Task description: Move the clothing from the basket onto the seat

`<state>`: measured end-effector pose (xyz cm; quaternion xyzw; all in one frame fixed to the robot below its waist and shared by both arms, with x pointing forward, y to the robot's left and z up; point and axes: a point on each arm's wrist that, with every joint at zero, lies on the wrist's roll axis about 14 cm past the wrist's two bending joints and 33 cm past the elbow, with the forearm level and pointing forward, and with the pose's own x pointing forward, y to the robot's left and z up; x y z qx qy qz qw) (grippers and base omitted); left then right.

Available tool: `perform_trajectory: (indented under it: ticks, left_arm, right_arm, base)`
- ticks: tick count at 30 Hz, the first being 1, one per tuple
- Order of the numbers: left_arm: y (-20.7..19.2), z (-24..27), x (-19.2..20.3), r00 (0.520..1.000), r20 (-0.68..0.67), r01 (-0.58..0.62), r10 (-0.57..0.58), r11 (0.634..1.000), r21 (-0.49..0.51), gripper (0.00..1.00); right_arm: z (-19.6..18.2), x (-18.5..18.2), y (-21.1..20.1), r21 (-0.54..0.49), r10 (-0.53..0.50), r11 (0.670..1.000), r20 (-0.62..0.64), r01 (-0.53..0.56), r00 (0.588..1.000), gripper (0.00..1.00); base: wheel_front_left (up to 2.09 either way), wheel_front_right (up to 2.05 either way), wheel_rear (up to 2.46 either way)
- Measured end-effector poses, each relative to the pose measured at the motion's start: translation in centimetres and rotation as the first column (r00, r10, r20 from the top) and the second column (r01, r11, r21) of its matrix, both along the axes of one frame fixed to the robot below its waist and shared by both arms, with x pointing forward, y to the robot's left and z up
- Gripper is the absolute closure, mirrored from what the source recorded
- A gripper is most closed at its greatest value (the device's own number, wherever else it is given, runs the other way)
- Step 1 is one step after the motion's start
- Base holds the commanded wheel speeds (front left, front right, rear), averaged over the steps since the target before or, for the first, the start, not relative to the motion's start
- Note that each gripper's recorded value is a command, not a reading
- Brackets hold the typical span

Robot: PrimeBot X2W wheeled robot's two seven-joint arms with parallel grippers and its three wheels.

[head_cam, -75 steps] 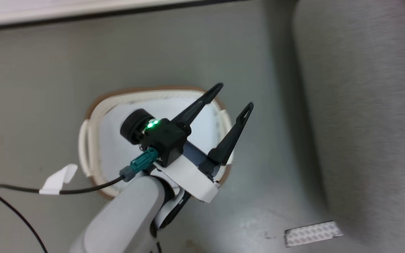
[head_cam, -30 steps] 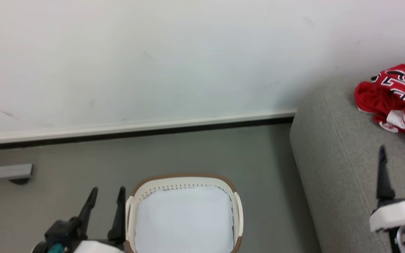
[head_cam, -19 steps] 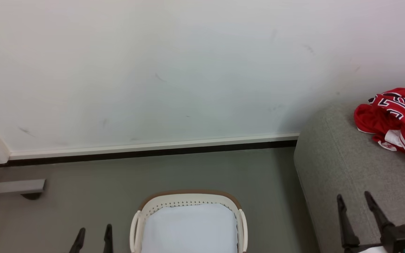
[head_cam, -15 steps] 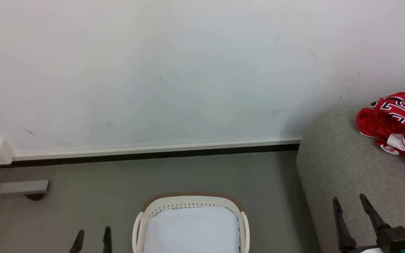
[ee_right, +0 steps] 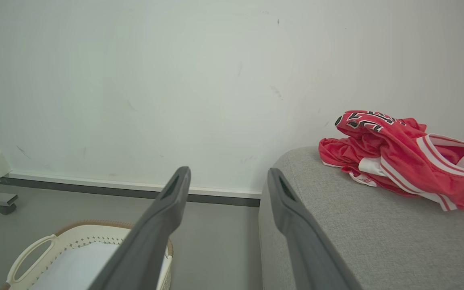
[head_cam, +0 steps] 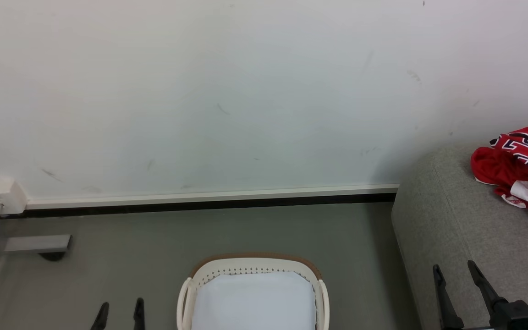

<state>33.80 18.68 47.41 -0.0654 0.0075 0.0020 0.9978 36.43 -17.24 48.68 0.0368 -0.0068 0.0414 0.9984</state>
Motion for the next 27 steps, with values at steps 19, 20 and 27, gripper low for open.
perform_trajectory:
  ticks: [19,20,27]
  left_arm:
    - [0.3,-2.4,-0.5,0.994,-0.100,-0.053,0.036,0.984,-0.170,1.00]
    - [0.4,-2.3,-0.5,0.994,-0.101,-0.057,0.038,0.981,-0.184,1.00]
    - [0.8,-2.0,0.0,0.993,-0.106,-0.089,0.059,0.950,-0.300,1.00]
  right_arm:
    - [-2.6,-0.8,-0.6,0.172,-0.043,0.983,-0.114,0.063,0.993,1.00]
    - [-2.5,-0.8,-0.6,0.192,-0.047,0.979,-0.114,0.068,0.992,1.00]
    - [-2.4,-0.6,-1.1,0.312,-0.068,0.944,-0.128,0.105,0.989,1.00]
  base:
    - [0.00,0.00,0.00]
    - [0.00,0.00,0.00]
    - [0.00,0.00,0.00]
